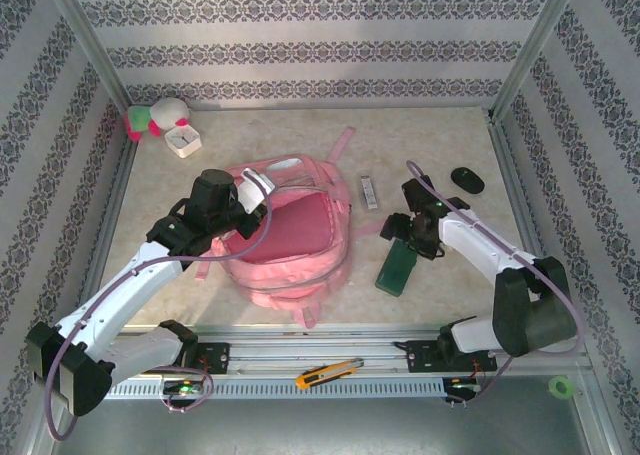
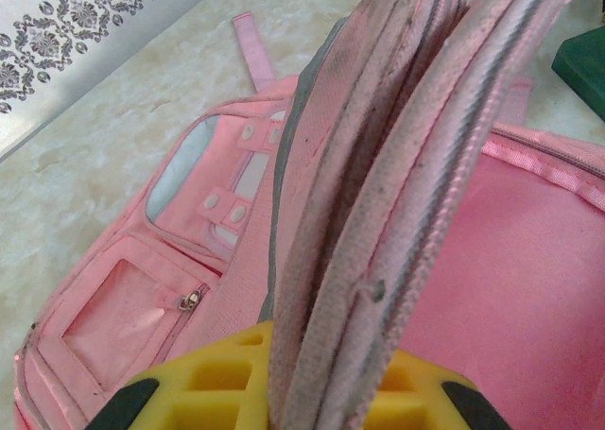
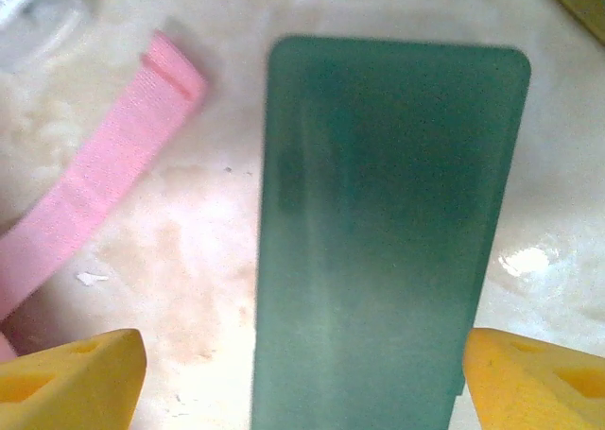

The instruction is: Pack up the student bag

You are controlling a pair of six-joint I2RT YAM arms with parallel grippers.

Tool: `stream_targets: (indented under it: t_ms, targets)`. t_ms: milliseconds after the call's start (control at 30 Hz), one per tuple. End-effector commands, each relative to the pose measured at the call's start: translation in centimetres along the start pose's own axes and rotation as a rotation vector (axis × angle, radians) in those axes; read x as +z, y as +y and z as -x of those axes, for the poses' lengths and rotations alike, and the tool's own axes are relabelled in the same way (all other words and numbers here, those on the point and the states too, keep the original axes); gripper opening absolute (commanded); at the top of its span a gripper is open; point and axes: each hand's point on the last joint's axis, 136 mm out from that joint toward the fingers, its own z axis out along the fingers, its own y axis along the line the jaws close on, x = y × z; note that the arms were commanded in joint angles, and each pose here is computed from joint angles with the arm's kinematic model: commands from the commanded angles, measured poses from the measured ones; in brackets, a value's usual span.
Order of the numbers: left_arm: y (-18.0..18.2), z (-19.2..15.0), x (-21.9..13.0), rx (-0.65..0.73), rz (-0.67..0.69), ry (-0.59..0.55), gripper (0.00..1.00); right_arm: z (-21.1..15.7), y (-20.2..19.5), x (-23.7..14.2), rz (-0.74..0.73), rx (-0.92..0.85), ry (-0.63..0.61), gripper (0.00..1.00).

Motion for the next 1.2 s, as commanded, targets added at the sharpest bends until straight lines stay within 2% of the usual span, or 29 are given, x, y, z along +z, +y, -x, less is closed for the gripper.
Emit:
stream_targets:
  t_ms: [0,167,400,633,767,867,1033,1100,1167]
  targets:
    - [1.4,3.3,-1.4,-0.023,0.050,-0.140,0.06,-1.5,-2.3,0.0,-0.110,-0.028,0.042,0.88]
    - [1.2,2.9,-1.3,-0.020,0.044,-0.124,0.06,-3.9,-2.8,1.2,-0.135,-0.051,0.100,0.89]
    - [1.2,3.3,-1.4,-0.031,0.039,-0.145,0.06,-4.3,-2.3,3.7,-0.123,-0.042,0.132,0.85]
    - [1.1,3.9,-1.9,-0.042,0.031,-0.173,0.06,-3.3,-2.5,4.3,-0.154,-0.090,0.134,0.63]
    - [1.3,4.4,-2.4,-0.054,0.042,-0.185,0.06,-2.6,-0.6,1.2,-0.077,-0.123,0.096,0.60]
    - [1.4,4.8,-2.7,-0.071,0.040,-0.198,0.06,-2.1,2.7,-3.2,0.066,-0.154,0.027,0.59]
    - [1.4,5.2,-2.8,-0.101,0.033,-0.214,0.06,-2.5,7.4,-7.9,0.262,-0.182,-0.028,0.59]
    - [1.3,5.5,-2.7,-0.132,0.022,-0.226,0.06,-5.5,13.3,-12.6,0.479,-0.211,0.008,0.59]
    - [1.2,5.7,-2.7,-0.143,0.012,-0.233,0.06,-7.0,15.9,-13.7,0.563,-0.211,0.038,0.59]
